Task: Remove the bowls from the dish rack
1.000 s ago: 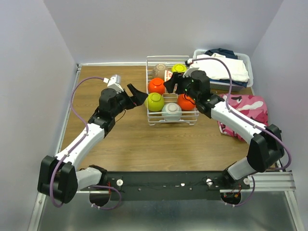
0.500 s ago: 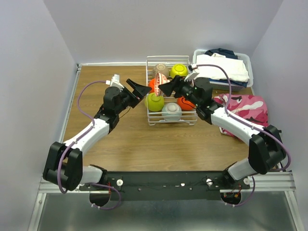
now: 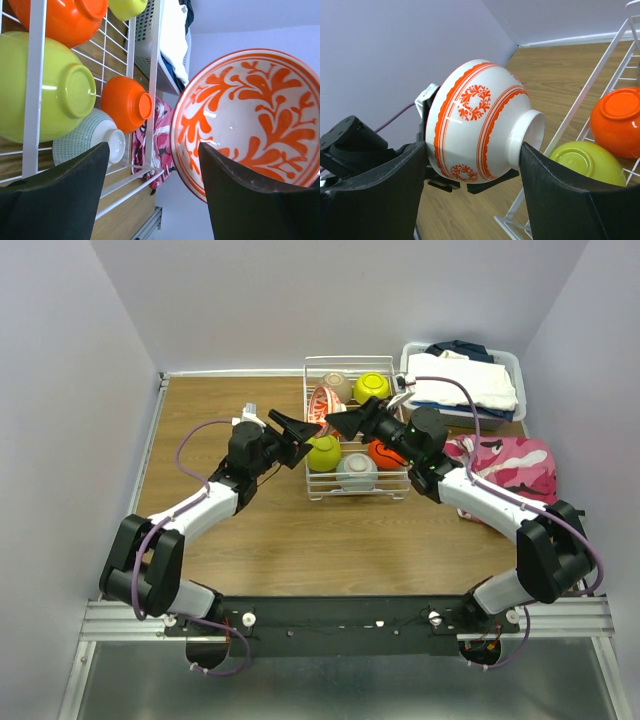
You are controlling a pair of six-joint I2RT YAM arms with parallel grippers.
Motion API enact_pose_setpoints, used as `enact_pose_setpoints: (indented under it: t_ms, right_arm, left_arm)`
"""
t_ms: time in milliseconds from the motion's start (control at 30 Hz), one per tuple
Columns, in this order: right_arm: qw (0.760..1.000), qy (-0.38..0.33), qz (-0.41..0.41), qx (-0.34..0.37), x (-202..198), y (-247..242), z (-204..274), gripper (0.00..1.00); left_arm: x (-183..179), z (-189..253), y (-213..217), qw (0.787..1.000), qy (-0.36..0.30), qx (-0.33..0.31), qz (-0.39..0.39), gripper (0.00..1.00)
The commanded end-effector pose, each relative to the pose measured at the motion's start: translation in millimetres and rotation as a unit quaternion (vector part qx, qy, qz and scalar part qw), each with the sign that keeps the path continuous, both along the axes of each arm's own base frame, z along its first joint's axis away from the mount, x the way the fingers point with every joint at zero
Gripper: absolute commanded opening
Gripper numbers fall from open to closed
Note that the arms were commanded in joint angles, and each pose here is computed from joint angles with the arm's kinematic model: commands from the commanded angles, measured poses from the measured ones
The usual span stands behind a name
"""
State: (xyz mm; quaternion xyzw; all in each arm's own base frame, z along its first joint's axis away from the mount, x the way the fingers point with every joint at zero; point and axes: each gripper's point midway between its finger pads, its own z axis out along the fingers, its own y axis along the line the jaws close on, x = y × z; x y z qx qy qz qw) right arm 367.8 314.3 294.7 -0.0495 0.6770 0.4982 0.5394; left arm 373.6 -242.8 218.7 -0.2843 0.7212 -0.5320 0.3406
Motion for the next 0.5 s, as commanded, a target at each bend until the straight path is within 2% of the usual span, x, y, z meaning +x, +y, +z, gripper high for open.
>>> enact_pose_setpoints:
  t_ms: [0, 200, 233, 300, 333, 400, 433, 467]
  right_arm:
    - [0.997, -0.051, 0.030, 0.047, -13.9, 3.0, 38.5, 0.33]
    - [0.997, -0.048, 0.041, 0.050, -18.3, 5.2, 29.4, 0.33]
    - [0.997, -0.049, 0.042, 0.050, -18.3, 4.9, 30.0, 0.33]
    - [0.997, -0.049, 0.045, 0.047, -20.3, 5.5, 27.2, 0.33]
    - [0.997, -0.048, 0.045, 0.046, -20.3, 4.7, 25.7, 0.33]
    - [0.997, -0.047, 0.045, 0.041, -22.0, 3.8, 20.6, 0.34]
    - [0.997, -0.048, 0.045, 0.041, -23.6, 2.8, 21.0, 0.36]
    - [0.997, -0.052, 0.045, 0.038, -24.7, 1.8, 20.6, 0.40]
  left_arm:
    - [2.0, 12.3, -11.5, 0.999, -0.007, -0.038, -0.011, 0.76]
    - [-0.5, 19.1, -20.3, 0.997, -0.014, -0.067, -0.026, 0.54]
    - [-1.3, 19.1, -21.0, 0.997, -0.013, -0.070, -0.029, 0.45]
    - [-2.5, 20.7, -21.6, 0.996, -0.014, -0.076, -0.031, 0.35]
    - [-3.1, 19.8, -21.4, 0.996, -0.014, -0.078, -0.031, 0.25]
    - [-4.5, 19.1, -21.2, 0.996, -0.013, -0.079, -0.032, 0.15]
    - [-5.8, 17.2, -20.4, 0.996, -0.011, -0.078, -0.031, 0.05]
    - [-6.4, 16.3, -19.8, 0.997, -0.010, -0.077, -0.031, 0.01]
